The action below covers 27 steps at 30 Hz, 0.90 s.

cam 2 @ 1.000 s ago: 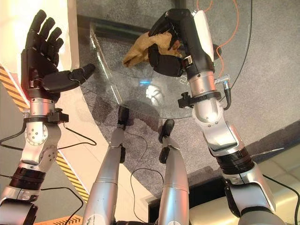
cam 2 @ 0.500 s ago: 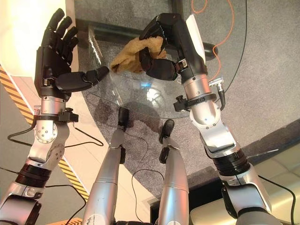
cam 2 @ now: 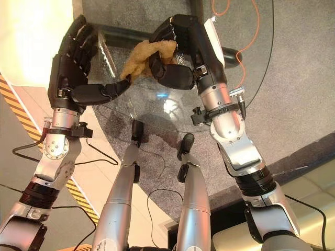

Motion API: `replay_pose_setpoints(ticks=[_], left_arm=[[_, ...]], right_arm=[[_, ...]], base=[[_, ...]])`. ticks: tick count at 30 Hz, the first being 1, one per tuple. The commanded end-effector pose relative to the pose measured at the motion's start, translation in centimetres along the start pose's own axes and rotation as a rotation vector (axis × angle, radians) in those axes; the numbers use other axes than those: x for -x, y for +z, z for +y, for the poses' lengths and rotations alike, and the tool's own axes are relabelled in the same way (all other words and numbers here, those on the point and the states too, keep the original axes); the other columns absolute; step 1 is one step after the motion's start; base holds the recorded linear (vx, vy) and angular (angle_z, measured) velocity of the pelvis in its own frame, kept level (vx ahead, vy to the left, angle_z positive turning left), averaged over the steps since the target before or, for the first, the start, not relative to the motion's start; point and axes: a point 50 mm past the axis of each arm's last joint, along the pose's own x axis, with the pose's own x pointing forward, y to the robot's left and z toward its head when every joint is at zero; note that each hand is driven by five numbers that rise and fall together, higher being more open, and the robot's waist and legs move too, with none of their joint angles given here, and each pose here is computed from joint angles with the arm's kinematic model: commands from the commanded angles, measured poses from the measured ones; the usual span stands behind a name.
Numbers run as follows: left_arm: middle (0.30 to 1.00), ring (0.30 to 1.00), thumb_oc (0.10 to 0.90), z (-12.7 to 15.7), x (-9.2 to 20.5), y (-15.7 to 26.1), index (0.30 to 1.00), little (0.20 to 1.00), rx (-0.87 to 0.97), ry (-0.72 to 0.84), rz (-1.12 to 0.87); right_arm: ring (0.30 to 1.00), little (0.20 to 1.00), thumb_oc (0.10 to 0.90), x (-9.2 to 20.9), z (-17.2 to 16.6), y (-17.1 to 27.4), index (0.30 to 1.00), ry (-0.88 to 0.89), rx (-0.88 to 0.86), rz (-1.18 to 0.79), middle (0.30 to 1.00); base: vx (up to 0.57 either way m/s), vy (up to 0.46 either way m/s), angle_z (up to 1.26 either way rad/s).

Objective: Wipe the table with a cloth and put it in the basket.

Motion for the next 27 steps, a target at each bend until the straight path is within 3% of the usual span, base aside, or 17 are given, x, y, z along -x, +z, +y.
replay_pose_setpoints(ticks=[1, 27], left_arm=[[0.900, 0.900, 0.800, -1.9, -1.6, 3.5, 0.900, 0.900, 0.011, -0.080, -0.214], [0.900, 0.900, 0.800, -2.6, -2.3, 2.9, 0.900, 0.900, -0.039, -0.150, -0.204]], right_arm=[[0.300, 0.200, 0.100, -0.3, 0.4, 12.4, 0.300, 0.078, -0.134, -0.669, 0.300], [0.300, 0.200, 0.100, -0.6, 1.0, 13.7, 0.300, 0.206, -0.261, -0.706, 0.300]], base=[[0.00, 0.000, 0.00], [0.00, 0.000, 0.00]])
